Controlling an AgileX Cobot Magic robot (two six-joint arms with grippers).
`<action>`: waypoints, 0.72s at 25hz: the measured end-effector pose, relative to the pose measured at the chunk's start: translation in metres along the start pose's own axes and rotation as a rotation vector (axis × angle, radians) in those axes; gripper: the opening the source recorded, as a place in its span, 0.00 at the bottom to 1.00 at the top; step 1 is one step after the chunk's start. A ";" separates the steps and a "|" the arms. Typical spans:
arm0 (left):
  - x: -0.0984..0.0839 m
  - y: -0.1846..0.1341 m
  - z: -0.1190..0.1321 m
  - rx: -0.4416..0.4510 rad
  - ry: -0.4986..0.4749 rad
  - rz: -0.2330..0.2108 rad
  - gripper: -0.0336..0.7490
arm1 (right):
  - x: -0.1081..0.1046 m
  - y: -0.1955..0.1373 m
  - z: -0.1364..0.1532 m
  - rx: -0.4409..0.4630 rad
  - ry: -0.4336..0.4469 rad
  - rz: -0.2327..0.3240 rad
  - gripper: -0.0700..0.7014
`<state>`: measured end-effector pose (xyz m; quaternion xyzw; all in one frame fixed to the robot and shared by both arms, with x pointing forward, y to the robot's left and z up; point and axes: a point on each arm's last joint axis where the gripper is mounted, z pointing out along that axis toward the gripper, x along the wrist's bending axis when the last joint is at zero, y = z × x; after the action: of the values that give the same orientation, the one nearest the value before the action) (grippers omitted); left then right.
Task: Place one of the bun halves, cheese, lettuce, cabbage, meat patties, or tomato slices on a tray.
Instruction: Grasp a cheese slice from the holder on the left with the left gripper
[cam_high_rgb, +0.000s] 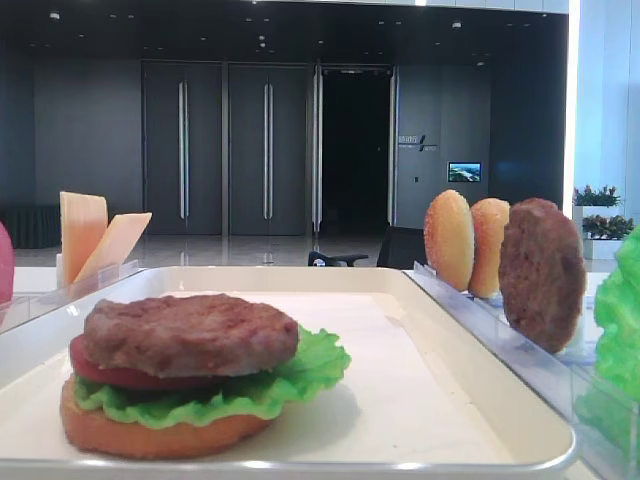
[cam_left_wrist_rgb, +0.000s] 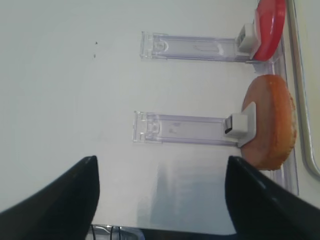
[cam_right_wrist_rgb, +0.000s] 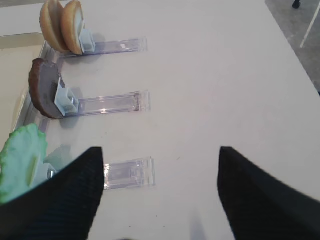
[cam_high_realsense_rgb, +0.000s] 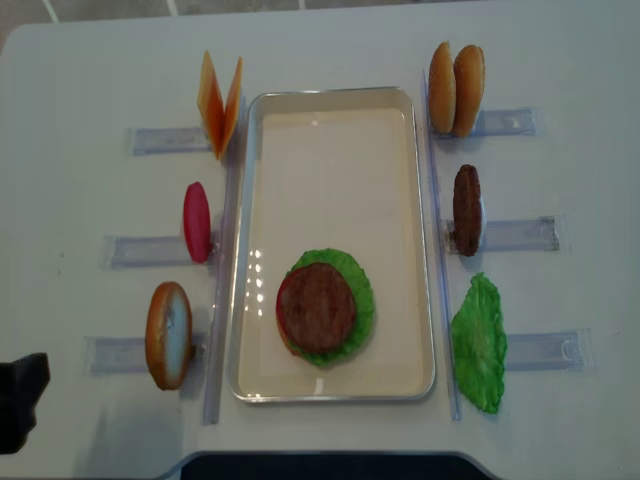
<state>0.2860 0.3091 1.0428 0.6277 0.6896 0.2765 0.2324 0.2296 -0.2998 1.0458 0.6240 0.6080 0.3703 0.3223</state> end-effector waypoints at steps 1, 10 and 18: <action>0.000 0.003 0.002 0.015 0.003 0.000 0.80 | 0.000 0.000 0.000 0.000 0.000 0.000 0.72; -0.003 0.040 0.033 0.218 0.016 -0.001 0.80 | 0.000 0.000 0.000 0.000 0.000 0.000 0.72; -0.007 0.097 0.074 0.380 0.022 0.010 0.80 | 0.000 0.000 0.000 0.000 0.000 0.000 0.72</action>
<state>0.4079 0.3141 1.0527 0.6605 0.7288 0.1494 0.1009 0.2296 -0.2998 1.0458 0.6240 0.6080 0.3703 0.3223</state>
